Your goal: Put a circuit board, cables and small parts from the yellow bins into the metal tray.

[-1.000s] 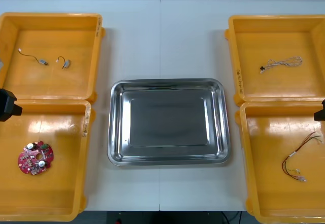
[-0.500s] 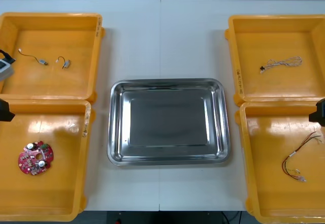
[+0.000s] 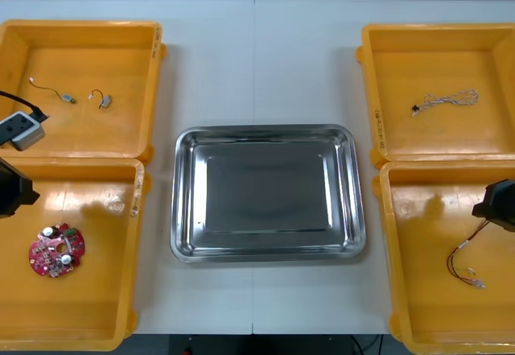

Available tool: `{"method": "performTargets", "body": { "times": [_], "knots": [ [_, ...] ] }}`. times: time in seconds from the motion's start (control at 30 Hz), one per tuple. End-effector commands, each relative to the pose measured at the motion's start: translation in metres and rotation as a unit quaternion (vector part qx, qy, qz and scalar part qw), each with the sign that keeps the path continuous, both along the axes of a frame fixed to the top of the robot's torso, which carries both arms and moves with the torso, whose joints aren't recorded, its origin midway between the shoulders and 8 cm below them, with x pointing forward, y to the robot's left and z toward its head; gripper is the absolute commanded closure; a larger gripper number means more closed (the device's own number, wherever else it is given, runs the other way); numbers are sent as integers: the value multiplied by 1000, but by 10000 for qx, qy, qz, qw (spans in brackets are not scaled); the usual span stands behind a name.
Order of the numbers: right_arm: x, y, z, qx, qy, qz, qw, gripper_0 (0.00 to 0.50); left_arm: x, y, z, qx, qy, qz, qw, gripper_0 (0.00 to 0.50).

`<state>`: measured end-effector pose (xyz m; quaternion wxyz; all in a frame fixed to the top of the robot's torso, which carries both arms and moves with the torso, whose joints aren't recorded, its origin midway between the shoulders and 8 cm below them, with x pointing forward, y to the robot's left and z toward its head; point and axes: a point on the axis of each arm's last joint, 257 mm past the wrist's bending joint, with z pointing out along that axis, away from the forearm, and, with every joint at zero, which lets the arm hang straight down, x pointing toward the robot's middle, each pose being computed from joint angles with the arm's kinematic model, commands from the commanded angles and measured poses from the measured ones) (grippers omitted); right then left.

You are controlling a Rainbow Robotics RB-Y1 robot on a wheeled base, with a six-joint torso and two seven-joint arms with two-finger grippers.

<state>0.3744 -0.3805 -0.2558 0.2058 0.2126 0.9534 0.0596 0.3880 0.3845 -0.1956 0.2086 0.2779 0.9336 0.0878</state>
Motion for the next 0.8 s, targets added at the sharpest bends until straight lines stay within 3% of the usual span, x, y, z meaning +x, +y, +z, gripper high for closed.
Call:
{"method": "performTargets", "body": {
  "times": [0.03,0.43,0.8],
  "knots": [
    [-10,10,-16,119,9,-34,9999,0,-6,11,-9,436,100,-687,9966,0],
    [-17,19,-43,410,148,-302,9986,0,-5,-10,-37,486,61,-1343,9897,0],
    [-12,13,-62,426,164,-481,9978,0,-14,-11,-58,726,225,-1707,9824,0]
  ]
}}
